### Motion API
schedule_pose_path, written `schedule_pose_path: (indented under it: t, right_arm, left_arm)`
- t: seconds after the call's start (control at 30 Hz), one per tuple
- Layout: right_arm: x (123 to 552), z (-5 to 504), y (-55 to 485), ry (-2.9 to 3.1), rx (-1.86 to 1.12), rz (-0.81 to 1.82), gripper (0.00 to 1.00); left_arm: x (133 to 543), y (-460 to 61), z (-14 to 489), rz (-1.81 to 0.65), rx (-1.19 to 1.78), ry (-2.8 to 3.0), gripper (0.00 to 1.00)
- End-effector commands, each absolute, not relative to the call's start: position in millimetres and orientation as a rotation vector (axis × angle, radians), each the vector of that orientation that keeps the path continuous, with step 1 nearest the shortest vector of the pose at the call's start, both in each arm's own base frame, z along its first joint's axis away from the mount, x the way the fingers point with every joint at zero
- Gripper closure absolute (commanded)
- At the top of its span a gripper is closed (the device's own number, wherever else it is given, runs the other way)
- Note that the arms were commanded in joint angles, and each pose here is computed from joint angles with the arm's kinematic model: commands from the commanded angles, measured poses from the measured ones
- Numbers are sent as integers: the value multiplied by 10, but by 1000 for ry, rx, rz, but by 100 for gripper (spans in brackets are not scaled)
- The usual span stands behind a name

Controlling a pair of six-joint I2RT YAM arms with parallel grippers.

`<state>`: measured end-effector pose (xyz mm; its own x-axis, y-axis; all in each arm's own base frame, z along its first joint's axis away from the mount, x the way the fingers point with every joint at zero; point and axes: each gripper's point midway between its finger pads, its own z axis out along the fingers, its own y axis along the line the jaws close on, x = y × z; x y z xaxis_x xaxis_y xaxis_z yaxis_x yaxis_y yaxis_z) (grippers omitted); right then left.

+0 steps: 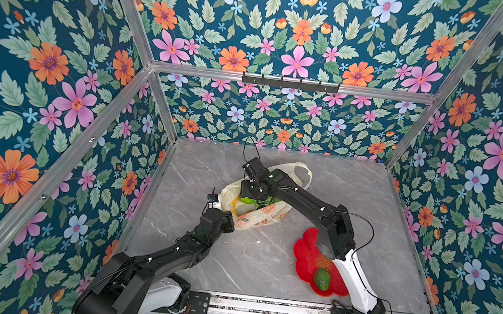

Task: Take fruits out of the plastic bag
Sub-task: Pick up the fruit from the plastic bag.

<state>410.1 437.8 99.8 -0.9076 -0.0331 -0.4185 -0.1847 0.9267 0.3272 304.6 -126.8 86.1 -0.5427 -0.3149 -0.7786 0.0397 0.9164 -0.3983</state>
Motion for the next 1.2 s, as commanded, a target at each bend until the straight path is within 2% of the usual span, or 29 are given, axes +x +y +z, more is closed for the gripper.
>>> schedule_pose_path:
  t: [0.0,0.47,0.73,0.83,1.17]
  right_arm:
    - [4121,939,4312,2686,-145,447,38]
    - [4223,690,4313,2696,-120,373,35]
    - [4306,553,4345,2692,-118,354,23]
    - [4337,524,4370,2690,-123,358,23]
    - [4364,674,4378,2654,-156,367,36]
  left_arm:
    - [3063,-1275,895,-457,-185,2094,100]
    - [3056,-1270,927,-461,-185,2083,100]
    - [3050,-1276,937,-467,-180,2081,100]
    - [3050,-1273,943,-466,-181,2079,100]
    - [3051,-1267,935,-462,-183,2081,100]
